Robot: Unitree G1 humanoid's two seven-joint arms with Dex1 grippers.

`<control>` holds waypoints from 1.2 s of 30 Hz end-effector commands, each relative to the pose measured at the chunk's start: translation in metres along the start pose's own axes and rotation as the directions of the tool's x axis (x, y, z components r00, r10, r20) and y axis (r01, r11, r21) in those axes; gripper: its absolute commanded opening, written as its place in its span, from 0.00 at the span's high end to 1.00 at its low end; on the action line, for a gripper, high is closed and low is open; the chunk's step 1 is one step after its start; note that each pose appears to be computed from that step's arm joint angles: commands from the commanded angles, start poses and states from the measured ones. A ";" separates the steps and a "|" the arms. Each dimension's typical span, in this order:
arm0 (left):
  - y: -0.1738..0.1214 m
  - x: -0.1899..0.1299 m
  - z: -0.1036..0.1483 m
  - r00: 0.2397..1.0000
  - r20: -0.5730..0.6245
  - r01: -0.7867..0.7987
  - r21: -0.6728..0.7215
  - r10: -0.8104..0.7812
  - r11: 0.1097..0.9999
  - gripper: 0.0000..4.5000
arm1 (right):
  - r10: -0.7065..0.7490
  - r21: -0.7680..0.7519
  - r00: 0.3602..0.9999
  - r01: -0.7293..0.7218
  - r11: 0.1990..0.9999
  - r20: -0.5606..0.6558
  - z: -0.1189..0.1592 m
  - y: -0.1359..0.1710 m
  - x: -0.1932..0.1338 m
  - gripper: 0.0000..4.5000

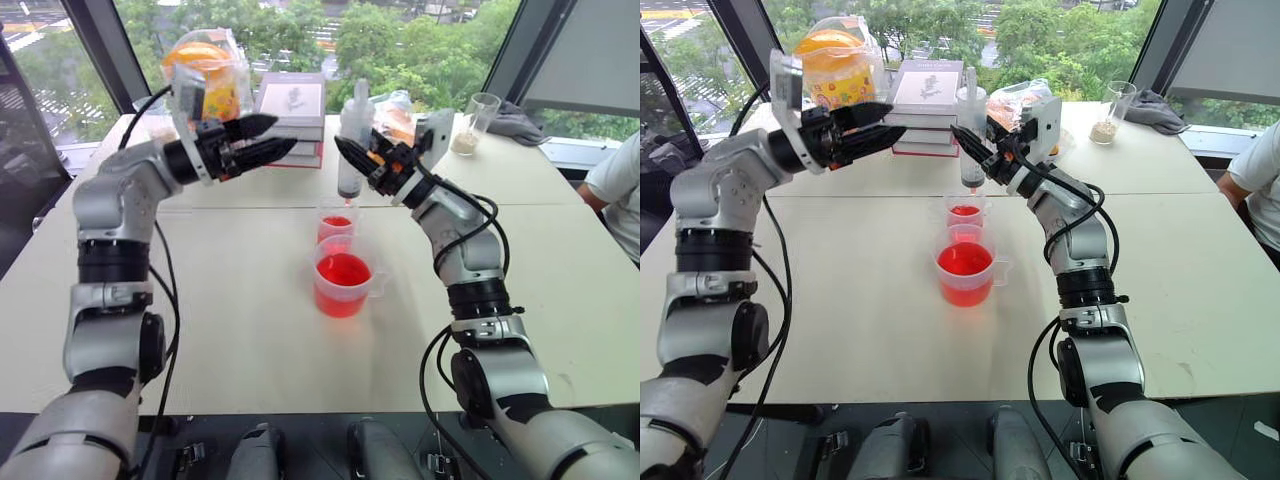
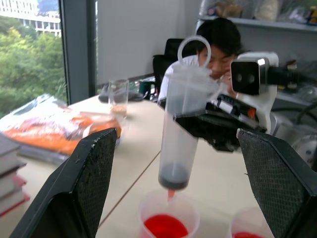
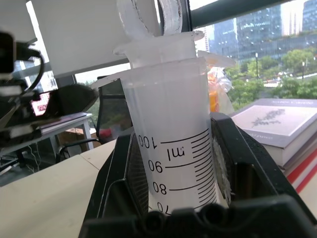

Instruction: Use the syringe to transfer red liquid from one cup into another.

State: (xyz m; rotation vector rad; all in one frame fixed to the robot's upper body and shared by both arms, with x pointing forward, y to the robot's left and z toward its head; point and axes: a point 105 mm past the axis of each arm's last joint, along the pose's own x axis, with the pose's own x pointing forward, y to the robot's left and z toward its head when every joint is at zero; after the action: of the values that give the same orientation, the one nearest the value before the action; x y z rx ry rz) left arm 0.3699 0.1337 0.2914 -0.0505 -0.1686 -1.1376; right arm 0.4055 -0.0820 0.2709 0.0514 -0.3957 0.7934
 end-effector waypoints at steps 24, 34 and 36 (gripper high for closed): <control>-0.052 -0.009 -0.044 0.997 -0.075 0.013 -0.043 -0.016 0.999 0.12 | -0.358 -0.113 0.262 0.645 0.755 -0.896 -0.047 -0.135 -0.196 0.69; -0.062 -0.014 -0.043 0.995 -0.090 0.043 -0.061 -0.048 0.997 0.11 | -0.318 -0.034 0.324 0.651 0.758 -0.891 -0.056 -0.137 -0.192 0.01; -0.062 -0.015 -0.043 0.995 -0.093 0.039 -0.062 -0.045 0.997 0.11 | -0.322 -0.028 0.355 0.632 0.774 -0.878 -0.047 -0.137 -0.186 0.01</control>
State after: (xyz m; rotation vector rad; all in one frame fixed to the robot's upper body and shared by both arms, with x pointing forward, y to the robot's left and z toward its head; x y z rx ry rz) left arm 0.3179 0.1147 0.2340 -0.0646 -0.0153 -1.1741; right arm 0.3924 -0.2971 0.1414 0.0900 0.8229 0.1526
